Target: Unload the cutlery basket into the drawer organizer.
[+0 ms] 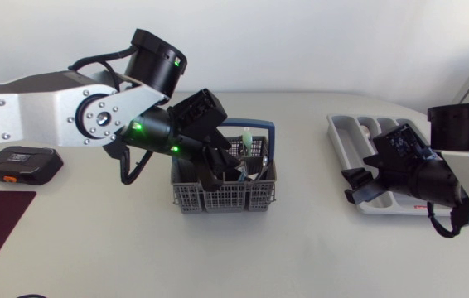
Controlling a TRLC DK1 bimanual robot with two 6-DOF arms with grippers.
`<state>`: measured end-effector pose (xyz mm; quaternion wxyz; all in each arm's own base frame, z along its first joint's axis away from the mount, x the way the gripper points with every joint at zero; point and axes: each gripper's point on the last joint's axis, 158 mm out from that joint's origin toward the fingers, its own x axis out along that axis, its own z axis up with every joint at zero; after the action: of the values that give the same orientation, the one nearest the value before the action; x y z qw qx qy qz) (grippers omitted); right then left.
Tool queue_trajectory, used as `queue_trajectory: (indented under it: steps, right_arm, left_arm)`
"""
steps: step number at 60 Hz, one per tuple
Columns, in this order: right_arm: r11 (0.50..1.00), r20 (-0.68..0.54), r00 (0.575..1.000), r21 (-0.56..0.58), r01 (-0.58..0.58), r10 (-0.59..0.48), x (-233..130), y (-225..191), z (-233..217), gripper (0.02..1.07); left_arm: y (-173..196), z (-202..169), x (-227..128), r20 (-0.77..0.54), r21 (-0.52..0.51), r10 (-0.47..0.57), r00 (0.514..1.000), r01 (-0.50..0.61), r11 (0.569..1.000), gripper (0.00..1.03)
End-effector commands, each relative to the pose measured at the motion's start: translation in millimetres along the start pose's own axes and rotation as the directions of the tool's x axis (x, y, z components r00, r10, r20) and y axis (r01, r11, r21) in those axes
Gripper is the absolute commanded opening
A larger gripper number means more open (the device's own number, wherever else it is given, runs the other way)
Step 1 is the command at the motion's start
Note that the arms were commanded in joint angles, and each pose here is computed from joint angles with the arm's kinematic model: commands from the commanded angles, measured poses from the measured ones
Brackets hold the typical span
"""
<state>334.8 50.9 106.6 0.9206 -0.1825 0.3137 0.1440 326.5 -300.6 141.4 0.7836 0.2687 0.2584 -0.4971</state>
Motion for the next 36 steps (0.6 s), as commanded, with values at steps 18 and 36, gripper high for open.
queue_trajectory:
  steps: [18,36]
  right_arm:
    - [1.000,-0.015,1.000,-0.014,-0.008,0.007,2,7,-11,0.74]
    - [1.000,-0.013,1.000,-0.015,-0.010,0.009,1,8,-12,0.74]
  left_arm:
    - [-5,-6,13,-0.020,0.045,0.018,1.000,-0.017,0.999,0.29]
    - [-18,-21,23,-0.086,0.116,0.068,0.994,-0.057,0.992,0.20]
